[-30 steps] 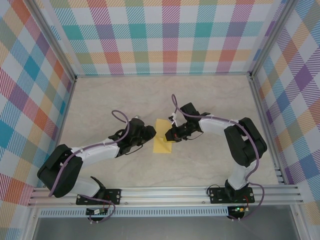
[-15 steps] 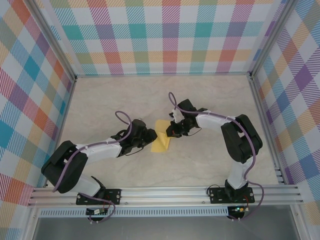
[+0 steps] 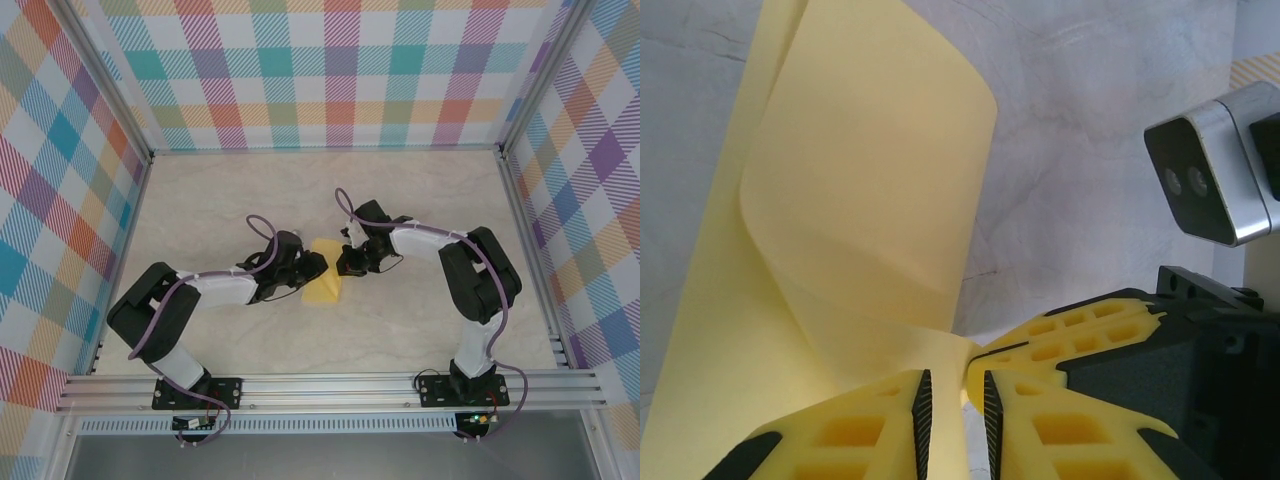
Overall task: Fold a paper plane with a square sheet of paper (pick it up from the middle)
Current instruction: Fold the triangle a second time at the center of the table.
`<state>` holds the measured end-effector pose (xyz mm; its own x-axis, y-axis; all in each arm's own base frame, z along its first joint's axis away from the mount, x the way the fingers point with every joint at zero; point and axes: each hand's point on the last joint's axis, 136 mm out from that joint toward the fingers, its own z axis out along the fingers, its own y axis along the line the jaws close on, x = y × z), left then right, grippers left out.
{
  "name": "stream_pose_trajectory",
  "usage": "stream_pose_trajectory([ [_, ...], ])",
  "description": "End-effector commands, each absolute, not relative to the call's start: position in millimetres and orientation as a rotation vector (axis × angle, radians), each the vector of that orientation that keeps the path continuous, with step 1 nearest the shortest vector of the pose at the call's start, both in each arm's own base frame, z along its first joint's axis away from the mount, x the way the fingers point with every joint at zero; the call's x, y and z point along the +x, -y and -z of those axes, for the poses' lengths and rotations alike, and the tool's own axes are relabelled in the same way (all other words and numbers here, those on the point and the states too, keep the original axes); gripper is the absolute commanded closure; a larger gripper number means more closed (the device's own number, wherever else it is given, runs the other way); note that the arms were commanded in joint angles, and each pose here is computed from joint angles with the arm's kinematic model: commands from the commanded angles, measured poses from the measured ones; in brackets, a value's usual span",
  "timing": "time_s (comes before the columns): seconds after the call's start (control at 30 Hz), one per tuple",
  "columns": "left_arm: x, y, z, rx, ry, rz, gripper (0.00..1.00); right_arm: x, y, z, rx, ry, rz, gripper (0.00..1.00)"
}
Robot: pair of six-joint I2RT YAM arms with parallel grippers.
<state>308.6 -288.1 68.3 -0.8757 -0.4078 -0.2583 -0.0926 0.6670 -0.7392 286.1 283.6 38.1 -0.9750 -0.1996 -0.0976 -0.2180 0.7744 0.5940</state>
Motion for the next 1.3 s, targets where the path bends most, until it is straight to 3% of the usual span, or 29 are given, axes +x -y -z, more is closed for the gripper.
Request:
stream_pose_trajectory([
  [0.0, 321, 299, -80, -0.384, -2.434, 1.134, 0.77, 290, -283, -37, -0.363, -2.936, -0.958, 0.98],
  [0.8, 326, 305, -69, -0.394, -2.449, 1.162, 0.79, 280, -290, -41, -0.388, -2.933, -1.073, 0.98],
  [1.27, 324, 307, -53, -0.402, -2.483, 1.159, 0.79, 285, -282, -28, -0.338, -2.970, -0.969, 0.98],
])
